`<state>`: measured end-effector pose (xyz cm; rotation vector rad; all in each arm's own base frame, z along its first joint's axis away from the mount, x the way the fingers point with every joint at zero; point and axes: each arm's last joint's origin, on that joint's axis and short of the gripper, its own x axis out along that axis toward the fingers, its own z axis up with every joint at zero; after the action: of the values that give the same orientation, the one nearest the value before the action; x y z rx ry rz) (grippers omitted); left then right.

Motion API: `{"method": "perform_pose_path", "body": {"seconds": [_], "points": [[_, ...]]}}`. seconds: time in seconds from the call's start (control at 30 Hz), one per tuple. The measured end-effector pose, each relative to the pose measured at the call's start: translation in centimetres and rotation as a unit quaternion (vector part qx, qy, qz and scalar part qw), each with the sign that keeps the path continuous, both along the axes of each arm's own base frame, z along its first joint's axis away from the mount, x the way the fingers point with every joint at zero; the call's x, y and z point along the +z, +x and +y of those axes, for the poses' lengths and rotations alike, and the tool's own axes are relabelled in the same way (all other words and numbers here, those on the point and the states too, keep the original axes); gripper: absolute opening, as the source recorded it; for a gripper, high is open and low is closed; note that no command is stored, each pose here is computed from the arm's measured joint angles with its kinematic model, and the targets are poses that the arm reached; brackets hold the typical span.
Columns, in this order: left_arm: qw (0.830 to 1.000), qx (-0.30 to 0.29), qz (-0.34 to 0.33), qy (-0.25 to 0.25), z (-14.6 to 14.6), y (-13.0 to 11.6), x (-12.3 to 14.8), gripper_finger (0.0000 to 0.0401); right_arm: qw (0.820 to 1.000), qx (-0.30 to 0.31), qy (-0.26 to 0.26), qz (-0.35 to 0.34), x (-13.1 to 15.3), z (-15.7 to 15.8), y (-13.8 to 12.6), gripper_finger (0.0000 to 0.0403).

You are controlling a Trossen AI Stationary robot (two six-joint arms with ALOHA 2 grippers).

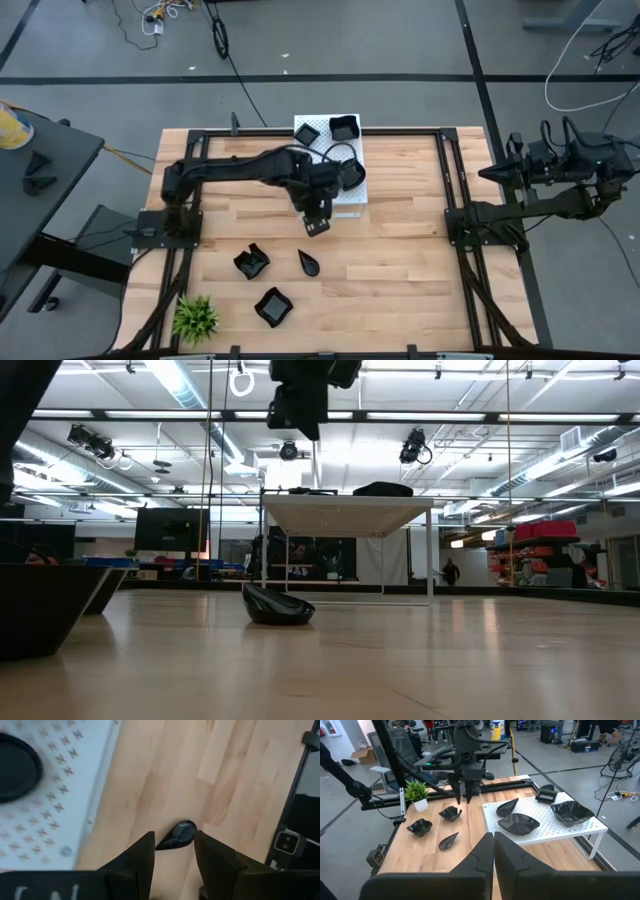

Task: Pick & Place Mini shaped plates
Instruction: Stack the distorted square plate on top of the distorted square plate on the shelf

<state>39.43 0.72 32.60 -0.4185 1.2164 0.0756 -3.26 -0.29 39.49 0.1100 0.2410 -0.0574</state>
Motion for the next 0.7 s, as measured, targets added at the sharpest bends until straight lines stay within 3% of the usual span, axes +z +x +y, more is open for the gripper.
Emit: {"method": "perform_pose_path", "body": {"seconds": [0.47,0.7], "points": [[0.997,0.066,0.025,-0.038,-2.7,-5.0,-2.8,0.0145,1.0,0.0,0.0,0.0,0.0,0.0,0.0,0.0019],[0.996,0.063,0.043,-0.034,-3.7,-7.8,-3.7,0.0145,1.0,0.0,0.0,0.0,0.0,0.0,0.0,0.0019]]}}
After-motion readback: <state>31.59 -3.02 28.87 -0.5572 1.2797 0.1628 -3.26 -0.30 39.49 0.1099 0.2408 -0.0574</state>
